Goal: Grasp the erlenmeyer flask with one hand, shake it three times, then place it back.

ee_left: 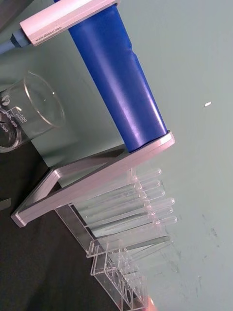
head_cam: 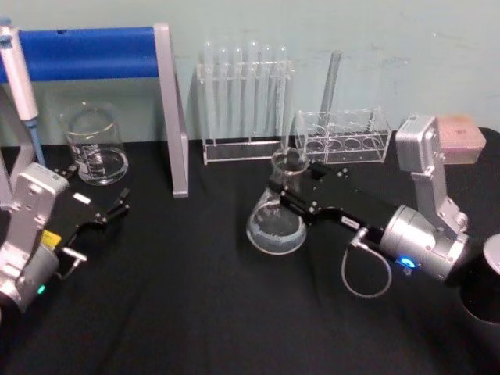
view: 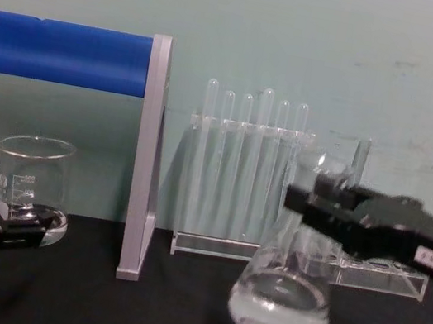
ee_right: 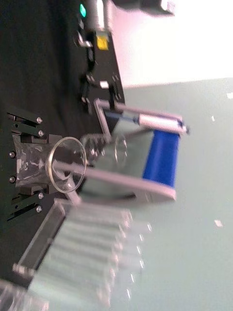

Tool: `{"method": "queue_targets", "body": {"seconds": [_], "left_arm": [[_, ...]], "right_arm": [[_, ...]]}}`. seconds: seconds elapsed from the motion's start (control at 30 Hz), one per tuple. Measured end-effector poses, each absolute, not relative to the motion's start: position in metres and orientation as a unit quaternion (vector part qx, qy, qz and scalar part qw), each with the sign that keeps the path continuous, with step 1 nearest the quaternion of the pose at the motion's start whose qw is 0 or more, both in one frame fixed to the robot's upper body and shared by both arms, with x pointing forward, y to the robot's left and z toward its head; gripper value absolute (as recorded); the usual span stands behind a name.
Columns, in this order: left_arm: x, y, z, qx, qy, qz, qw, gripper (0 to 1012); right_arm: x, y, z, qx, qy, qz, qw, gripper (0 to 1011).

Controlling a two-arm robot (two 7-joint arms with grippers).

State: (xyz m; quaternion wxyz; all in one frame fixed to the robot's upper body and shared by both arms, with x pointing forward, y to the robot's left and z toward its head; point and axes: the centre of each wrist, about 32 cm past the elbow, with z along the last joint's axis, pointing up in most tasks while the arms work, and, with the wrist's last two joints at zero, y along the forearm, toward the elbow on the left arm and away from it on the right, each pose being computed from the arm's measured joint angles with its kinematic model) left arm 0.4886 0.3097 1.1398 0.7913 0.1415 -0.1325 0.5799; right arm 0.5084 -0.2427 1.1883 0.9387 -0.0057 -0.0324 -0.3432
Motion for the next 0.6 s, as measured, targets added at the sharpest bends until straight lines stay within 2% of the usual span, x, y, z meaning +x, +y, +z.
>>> {"method": "queue_targets", "body": {"seconds": [0.3, 0.6], "left_arm": [[0.489, 0.31, 1.14, 0.141, -0.132, 0.58, 0.791, 1001], [0.489, 0.31, 1.14, 0.141, -0.132, 0.58, 0.791, 1001]], "right_arm": [[0.491, -0.249, 1.207, 0.009, -0.041, -0.417, 0.908, 452], [0.485, -0.256, 1.213, 0.009, -0.045, -0.444, 0.895, 452]]}}
